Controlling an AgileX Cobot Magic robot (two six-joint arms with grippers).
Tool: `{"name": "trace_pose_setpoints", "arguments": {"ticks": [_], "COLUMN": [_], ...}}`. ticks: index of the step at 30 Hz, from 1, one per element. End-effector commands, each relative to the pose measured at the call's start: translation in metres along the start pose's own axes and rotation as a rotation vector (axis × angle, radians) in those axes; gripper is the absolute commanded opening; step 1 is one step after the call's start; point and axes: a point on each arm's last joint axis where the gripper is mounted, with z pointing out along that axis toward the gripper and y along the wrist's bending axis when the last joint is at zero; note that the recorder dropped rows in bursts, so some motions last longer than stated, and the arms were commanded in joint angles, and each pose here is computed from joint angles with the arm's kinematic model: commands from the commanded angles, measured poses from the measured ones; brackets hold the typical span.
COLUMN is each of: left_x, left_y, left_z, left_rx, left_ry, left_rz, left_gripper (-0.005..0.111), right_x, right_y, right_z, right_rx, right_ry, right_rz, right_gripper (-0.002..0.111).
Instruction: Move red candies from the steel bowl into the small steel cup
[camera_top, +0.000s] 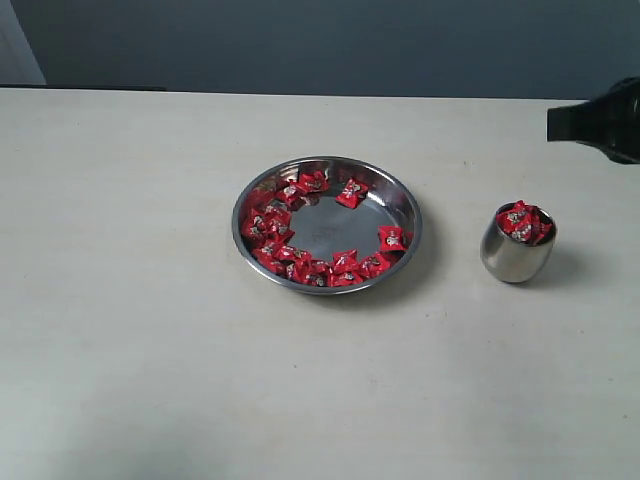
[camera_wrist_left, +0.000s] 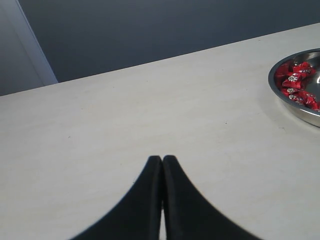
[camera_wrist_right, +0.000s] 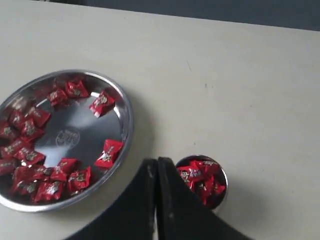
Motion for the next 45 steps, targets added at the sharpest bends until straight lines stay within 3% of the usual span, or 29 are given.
{"name": "trace_pose_setpoints", "arguments": {"ticks": [1,5,9,18,27,34,45], "left_x": [-0.001,-0.001,-0.001,-0.001,-0.001,-0.001,-0.001], "left_y": [0.000,0.000,0.000,0.000,0.000,0.000,0.000], "left_z": [0.000,0.000,0.000,0.000,0.000,0.000,0.000], "left_rx": [-0.001,-0.001,-0.001,-0.001,-0.001,-0.001,-0.001], "left_ry": [-0.012,-0.012,-0.012,-0.012,-0.012,-0.012,-0.012], "left_rz": [-0.003,-0.003,-0.003,-0.003,-0.003,-0.003,-0.003], "left_gripper": [0.000,0.000,0.000,0.000,0.000,0.000,0.000], "right_x": [0.042,0.108,0.152,0.188,0.196,0.196,0.196], "right_y": [-0.008,-0.029,-0.028,-0.028,-0.034,-0.036,-0.037], "right_z": [-0.010,-0.055,-0.059,-0.061,-0.065,-0.066,-0.067], "right_rx": [0.045,0.203,0.231,0.295,0.439,0.469,0.477], "right_ry": [-0.232,-0.407,-0.381,-0.466,-0.455,-0.446,-0.458], "right_rz": [0.040,0.097,0.117,0.127,0.169,0.120,0.183], "right_gripper": [0.000,0.000,0.000,0.000,0.000,0.000,0.000]}}
